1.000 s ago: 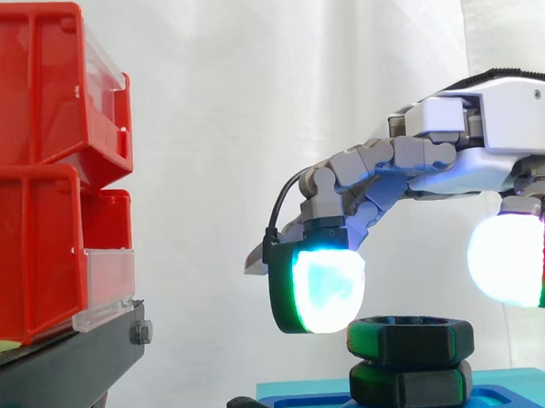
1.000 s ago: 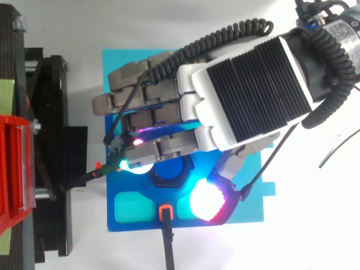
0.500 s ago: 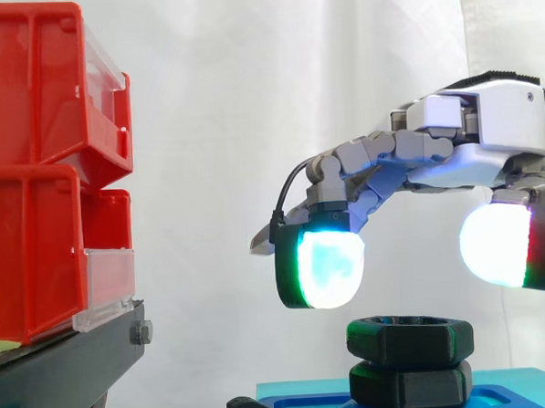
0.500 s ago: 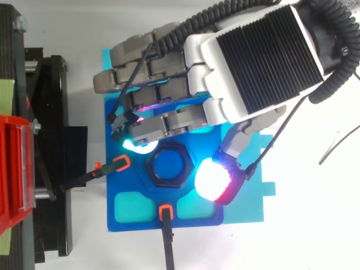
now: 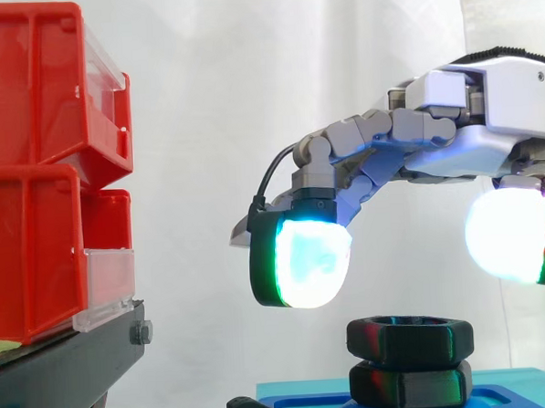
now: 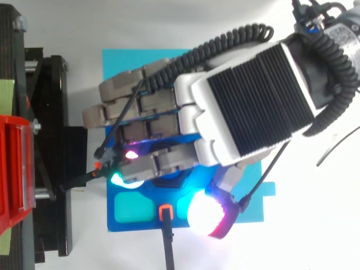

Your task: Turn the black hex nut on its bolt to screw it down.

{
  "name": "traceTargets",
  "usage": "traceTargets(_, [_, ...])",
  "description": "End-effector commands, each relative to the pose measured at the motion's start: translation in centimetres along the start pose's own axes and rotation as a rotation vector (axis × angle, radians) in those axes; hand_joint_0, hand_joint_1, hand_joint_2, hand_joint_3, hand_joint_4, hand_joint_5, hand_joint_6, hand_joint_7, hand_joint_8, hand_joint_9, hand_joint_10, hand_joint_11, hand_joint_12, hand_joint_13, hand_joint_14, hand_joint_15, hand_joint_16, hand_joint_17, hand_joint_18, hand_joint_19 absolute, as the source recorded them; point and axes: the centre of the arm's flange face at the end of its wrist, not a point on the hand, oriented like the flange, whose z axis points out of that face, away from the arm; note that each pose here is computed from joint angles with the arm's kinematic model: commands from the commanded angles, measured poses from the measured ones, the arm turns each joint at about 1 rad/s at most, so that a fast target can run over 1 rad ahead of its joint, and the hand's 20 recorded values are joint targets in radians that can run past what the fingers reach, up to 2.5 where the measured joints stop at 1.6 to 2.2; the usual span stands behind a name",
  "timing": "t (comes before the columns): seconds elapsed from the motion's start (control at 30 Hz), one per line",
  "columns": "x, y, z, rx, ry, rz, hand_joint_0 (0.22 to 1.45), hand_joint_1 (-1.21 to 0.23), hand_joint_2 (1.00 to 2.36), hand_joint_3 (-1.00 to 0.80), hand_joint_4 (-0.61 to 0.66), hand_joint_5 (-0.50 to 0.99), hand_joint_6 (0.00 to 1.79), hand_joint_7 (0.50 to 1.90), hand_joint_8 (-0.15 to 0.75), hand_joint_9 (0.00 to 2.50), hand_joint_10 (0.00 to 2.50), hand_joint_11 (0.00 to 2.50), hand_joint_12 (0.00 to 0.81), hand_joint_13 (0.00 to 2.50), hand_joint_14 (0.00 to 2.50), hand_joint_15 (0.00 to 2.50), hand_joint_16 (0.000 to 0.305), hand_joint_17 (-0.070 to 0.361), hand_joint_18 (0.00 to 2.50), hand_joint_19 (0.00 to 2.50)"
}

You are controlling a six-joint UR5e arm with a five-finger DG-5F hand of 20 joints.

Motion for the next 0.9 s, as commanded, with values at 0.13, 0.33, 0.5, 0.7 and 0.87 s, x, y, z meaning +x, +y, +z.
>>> traceTargets(0.13, [2.2,1.1,1.3,-0.004,0.024,0.017,0.39,-0.37,1.0,-0.5,0.27,-0.05,0.5,1.1,0.313,0.77,0.01,0.32,0.388,0.47,0.0,0.09,0.066,0.149,0.38,0.33])
traceTargets(0.33, [4.1,0.9,1.7,-0.005,0.02,0.019,0.39,-0.37,1.0,-0.5,0.26,-0.05,0.5,1.1,0.312,0.76,0.01,0.32,0.387,0.47,0.0,0.09,0.066,0.148,0.39,0.33])
traceTargets(0.5, [3.9,1.2,2.0,-0.01,0.016,0.019,0.39,-0.37,1.0,-0.5,0.26,-0.04,0.5,1.16,0.312,0.77,0.01,0.32,0.386,0.47,0.0,0.09,0.065,0.147,0.39,0.33])
traceTargets(0.7, [3.9,1.2,2.0,-0.012,0.016,0.018,0.39,-0.36,1.0,-0.5,0.23,-0.03,0.5,1.26,0.313,0.77,0.01,0.33,0.386,0.47,0.0,0.09,0.065,0.147,0.39,0.33])
traceTargets(0.87, [3.9,1.2,2.0,-0.012,0.01,0.016,0.39,-0.36,1.0,-0.5,0.22,-0.02,0.5,1.33,0.316,0.77,0.01,0.33,0.387,0.47,0.0,0.09,0.065,0.146,0.38,0.33])
